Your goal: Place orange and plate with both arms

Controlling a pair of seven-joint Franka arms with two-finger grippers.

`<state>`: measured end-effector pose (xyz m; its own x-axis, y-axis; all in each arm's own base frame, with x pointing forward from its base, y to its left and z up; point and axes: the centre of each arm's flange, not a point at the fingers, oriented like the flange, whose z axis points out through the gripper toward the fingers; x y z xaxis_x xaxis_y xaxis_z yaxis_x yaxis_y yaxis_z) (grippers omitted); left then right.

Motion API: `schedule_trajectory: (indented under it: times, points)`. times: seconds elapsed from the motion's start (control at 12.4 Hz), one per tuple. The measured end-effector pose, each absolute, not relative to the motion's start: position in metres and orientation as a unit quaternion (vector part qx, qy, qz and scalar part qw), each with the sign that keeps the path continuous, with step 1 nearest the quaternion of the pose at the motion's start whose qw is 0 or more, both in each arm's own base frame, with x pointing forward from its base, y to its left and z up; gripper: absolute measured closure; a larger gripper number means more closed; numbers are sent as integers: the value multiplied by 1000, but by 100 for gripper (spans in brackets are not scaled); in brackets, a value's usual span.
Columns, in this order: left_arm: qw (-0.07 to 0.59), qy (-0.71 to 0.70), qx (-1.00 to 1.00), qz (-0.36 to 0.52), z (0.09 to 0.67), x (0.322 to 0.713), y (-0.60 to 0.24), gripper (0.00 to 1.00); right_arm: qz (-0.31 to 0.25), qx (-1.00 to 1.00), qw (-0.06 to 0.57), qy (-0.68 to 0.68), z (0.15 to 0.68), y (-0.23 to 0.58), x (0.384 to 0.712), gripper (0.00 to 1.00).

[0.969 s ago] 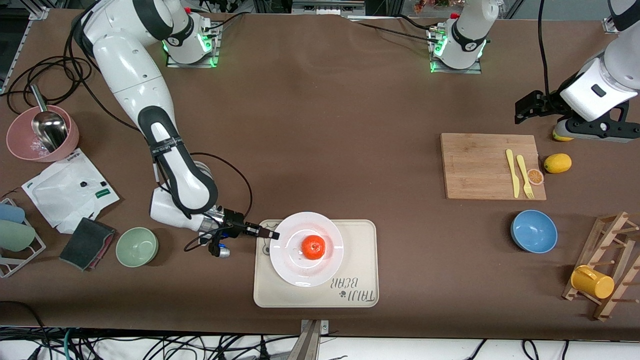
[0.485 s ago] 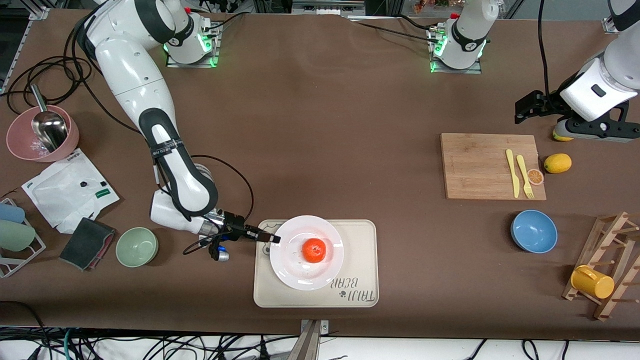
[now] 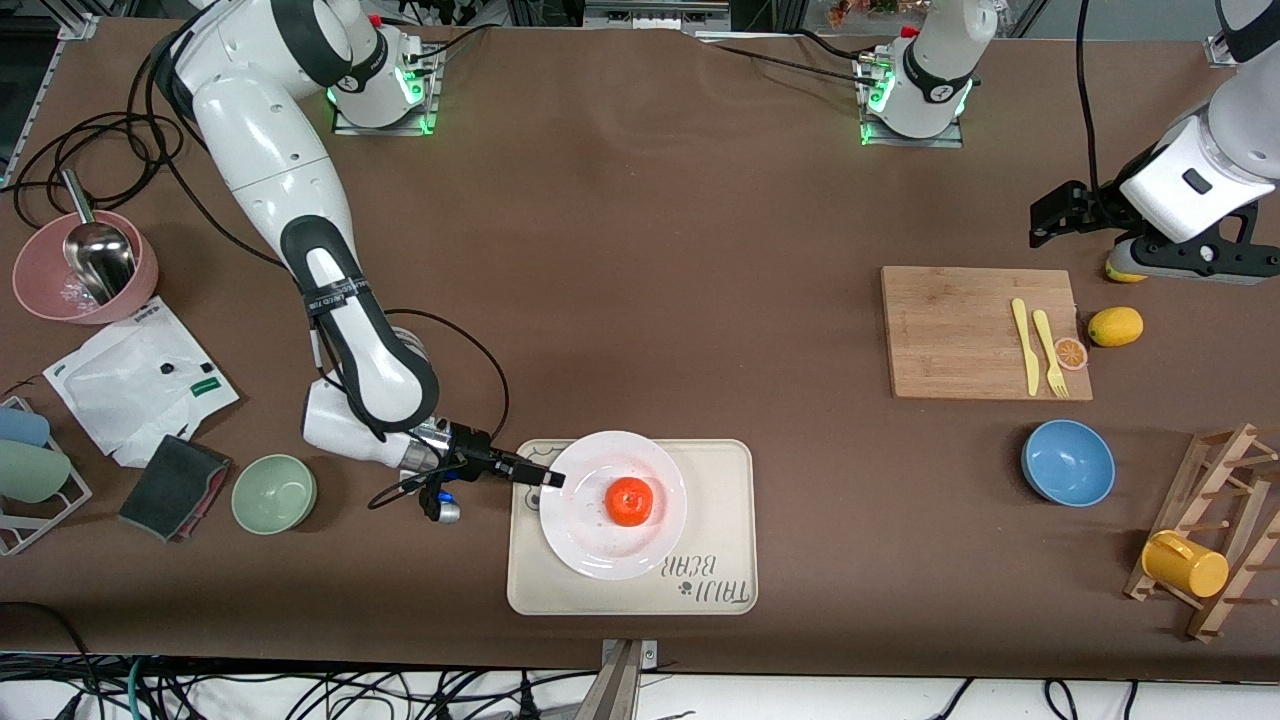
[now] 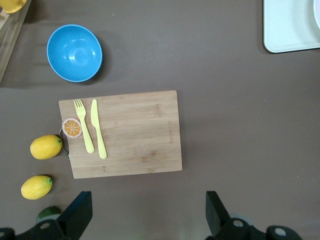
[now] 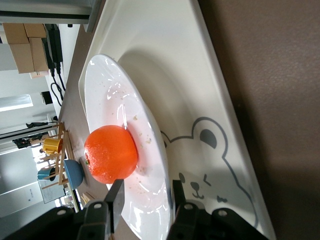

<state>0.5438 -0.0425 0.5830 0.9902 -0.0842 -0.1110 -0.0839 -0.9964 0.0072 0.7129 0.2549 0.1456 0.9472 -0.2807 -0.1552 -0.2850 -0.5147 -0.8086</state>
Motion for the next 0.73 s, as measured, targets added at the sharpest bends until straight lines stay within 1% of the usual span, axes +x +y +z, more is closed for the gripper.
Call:
schedule_trajectory:
  times: [0.4, 0.73]
  points:
    - [1, -42, 998, -56, 583, 544, -42, 0, 2, -893, 428, 139, 163, 247, 713, 54]
    - [1, -42, 998, -56, 583, 544, -42, 0, 9, -912, 394, 113, 177, 238, 696, 51]
